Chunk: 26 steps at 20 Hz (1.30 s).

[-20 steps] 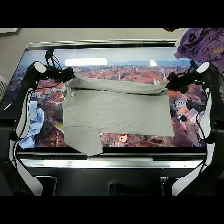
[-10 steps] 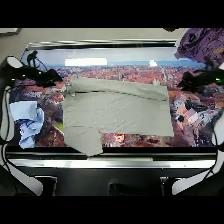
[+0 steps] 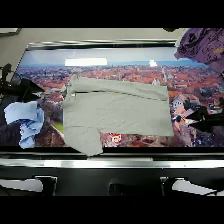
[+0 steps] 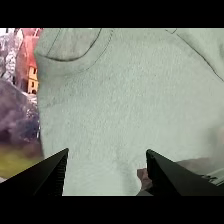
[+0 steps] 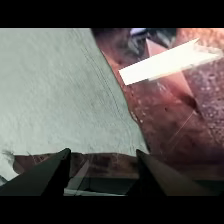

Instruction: Fold the clothes and pants, and hang the long-sleeved shirts on hangers.

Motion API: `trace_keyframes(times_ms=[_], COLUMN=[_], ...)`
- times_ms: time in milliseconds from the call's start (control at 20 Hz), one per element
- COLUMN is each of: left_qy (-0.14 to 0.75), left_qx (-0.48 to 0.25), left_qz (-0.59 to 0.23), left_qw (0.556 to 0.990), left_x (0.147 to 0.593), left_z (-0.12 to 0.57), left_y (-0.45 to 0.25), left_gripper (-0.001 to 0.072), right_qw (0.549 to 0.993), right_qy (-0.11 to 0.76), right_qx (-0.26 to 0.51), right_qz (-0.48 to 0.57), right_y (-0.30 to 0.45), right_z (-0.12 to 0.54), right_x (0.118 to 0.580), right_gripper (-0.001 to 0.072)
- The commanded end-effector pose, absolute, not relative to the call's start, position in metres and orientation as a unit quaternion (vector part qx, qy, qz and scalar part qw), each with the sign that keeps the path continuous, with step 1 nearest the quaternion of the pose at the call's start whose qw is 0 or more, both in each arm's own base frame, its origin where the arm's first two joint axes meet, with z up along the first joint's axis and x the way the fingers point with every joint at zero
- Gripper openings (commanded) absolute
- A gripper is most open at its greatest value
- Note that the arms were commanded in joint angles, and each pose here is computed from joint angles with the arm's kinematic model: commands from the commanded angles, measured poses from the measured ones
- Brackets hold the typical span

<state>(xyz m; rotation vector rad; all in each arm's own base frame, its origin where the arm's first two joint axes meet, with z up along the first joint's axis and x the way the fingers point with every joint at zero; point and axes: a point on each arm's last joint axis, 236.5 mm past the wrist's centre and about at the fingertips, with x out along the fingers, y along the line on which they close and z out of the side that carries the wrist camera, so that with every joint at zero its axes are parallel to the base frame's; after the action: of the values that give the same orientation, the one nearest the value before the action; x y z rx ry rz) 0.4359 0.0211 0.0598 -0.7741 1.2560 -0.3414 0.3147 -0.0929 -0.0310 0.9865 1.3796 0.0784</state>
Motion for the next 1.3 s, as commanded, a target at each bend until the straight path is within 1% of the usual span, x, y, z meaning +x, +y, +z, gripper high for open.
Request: trace_keyframes(times_ms=[0, 150, 400, 500, 650, 700, 1000, 1100, 1250], left_qy=[0.578, 0.580, 0.574, 0.572, 0.574, 0.574, 0.574, 0.574, 0.574], left_qx=[-0.378, -0.373, -0.373, -0.373, -0.371, -0.371, -0.372, -0.372, -0.372], left_qz=[-0.149, -0.152, -0.146, -0.145, -0.143, -0.143, -0.142, -0.142, -0.142], left_qw=[0.708, 0.708, 0.714, 0.715, 0.715, 0.715, 0.715, 0.715, 0.715], left_x=[0.414, 0.412, 0.416, 0.417, 0.416, 0.416, 0.416, 0.416, 0.416], left_z=[0.039, 0.029, 0.028, 0.027, 0.026, 0.026, 0.026, 0.026, 0.026], left_y=[0.020, 0.018, 0.020, 0.021, 0.021, 0.021, 0.022, 0.022, 0.022], left_gripper=[0.0550, 0.0550, 0.0550, 0.0550, 0.0550, 0.0550, 0.0550, 0.0550, 0.0550], right_qw=[0.636, 0.640, 0.650, 0.649, 0.618, 0.614, 0.620, 0.617, 0.608], right_qy=[0.636, 0.661, 0.662, 0.658, 0.665, 0.665, 0.659, 0.661, 0.666], right_qx=[0.434, 0.390, 0.373, 0.382, 0.418, 0.423, 0.424, 0.426, 0.431], right_qz=[0.052, 0.044, 0.027, 0.024, 0.043, 0.047, 0.047, 0.047, 0.046], right_y=[-0.060, -0.055, -0.064, -0.063, -0.049, -0.047, -0.048, -0.048, -0.047], right_z=[-0.070, -0.089, -0.096, -0.097, -0.105, -0.107, -0.112, -0.114, -0.122], right_x=[0.277, 0.270, 0.271, 0.274, 0.274, 0.275, 0.279, 0.278, 0.277], right_gripper=[0.0473, 0.0473, 0.0472, 0.0472, 0.0472, 0.0472, 0.0466, 0.0384, 0.0376])
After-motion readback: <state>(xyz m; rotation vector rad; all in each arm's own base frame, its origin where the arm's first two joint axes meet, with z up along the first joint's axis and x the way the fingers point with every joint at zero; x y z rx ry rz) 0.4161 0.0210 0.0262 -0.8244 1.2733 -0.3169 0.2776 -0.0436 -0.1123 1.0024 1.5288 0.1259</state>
